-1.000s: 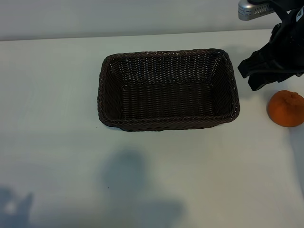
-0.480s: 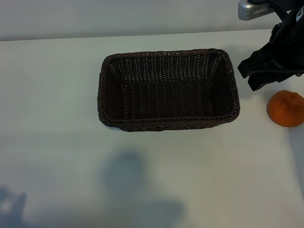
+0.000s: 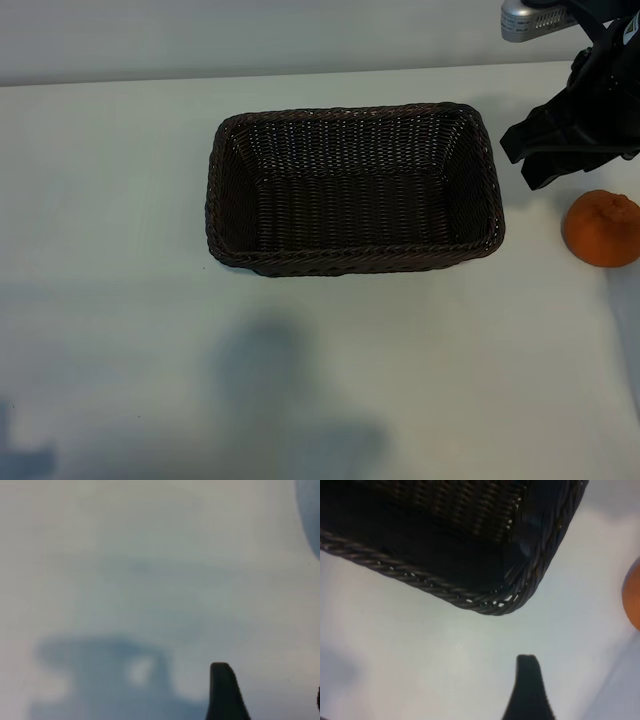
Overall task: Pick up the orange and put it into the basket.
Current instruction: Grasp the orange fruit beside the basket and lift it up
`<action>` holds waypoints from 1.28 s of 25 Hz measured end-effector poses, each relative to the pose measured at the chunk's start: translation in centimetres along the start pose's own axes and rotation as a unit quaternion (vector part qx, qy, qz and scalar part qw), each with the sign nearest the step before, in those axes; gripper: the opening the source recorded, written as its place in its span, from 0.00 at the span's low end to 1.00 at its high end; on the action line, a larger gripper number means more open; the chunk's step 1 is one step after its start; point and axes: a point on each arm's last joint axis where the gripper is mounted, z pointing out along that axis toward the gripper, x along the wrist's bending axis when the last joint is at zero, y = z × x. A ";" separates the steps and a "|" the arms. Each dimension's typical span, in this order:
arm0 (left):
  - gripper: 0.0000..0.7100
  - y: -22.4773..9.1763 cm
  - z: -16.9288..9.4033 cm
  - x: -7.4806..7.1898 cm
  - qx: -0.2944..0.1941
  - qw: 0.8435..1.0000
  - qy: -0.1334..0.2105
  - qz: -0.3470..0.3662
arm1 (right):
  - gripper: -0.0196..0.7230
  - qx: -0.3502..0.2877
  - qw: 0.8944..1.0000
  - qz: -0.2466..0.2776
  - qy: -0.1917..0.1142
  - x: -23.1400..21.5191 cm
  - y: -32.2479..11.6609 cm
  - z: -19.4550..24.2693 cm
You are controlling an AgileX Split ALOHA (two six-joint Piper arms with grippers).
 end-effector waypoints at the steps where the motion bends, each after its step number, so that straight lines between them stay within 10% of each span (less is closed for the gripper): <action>1: 0.63 0.0 0.1 0.0 0.001 1.000 0.002 0.001 | 0.70 -0.001 1.000 0.000 0.000 0.0 0.0 0.0; 12: 0.63 0.0 0.1 0.1 -0.002 1.000 0.006 0.001 | 0.70 -0.010 1.000 0.001 -0.004 -0.1 0.2 0.0; 23: 0.63 0.0 0.1 0.1 -0.002 1.000 0.006 0.001 | 0.72 -0.029 0.993 0.064 -0.094 -2.4 1.2 1.5; 32: 0.63 0.0 0.1 0.1 -0.002 1.000 -0.005 0.009 | 0.75 0.022 0.986 0.130 -0.099 -6.2 1.7 5.6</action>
